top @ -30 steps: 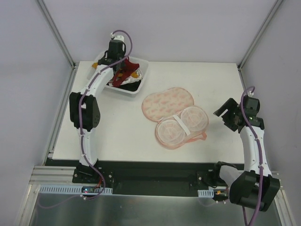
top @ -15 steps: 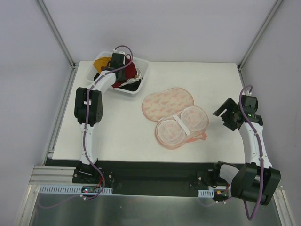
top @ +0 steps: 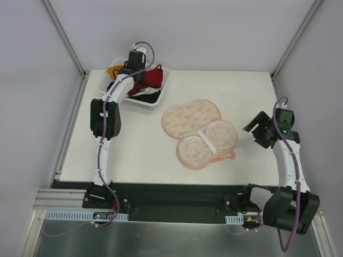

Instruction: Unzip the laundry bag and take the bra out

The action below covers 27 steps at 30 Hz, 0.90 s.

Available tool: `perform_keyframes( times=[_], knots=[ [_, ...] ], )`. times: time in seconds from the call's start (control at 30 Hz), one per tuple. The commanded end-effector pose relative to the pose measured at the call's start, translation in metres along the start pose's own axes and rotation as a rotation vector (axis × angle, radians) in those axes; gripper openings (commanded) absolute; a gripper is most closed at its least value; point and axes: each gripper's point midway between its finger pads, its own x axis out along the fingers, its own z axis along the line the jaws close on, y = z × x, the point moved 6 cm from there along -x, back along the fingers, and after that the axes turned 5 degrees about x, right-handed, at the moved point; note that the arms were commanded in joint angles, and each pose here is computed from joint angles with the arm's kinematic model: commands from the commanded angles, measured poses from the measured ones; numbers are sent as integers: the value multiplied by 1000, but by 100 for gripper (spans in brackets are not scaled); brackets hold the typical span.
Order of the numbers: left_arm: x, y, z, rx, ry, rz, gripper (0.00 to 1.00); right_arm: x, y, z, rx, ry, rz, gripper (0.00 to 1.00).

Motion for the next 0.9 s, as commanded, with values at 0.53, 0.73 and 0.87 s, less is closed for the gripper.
perform_keyframes(
  times=[0.53,0.73,0.87],
  knots=[
    [-174,-91,17,10,65,-264,99,-44,-10,18,-27,-95,-116,80],
    [-232,-58,3,-41,117,-216,99,-57,-4,20,-57,-113,-130,81],
    [-271,-17,-16,-128,212,-177,99,-73,-3,17,-157,-27,-178,91]
  ],
)
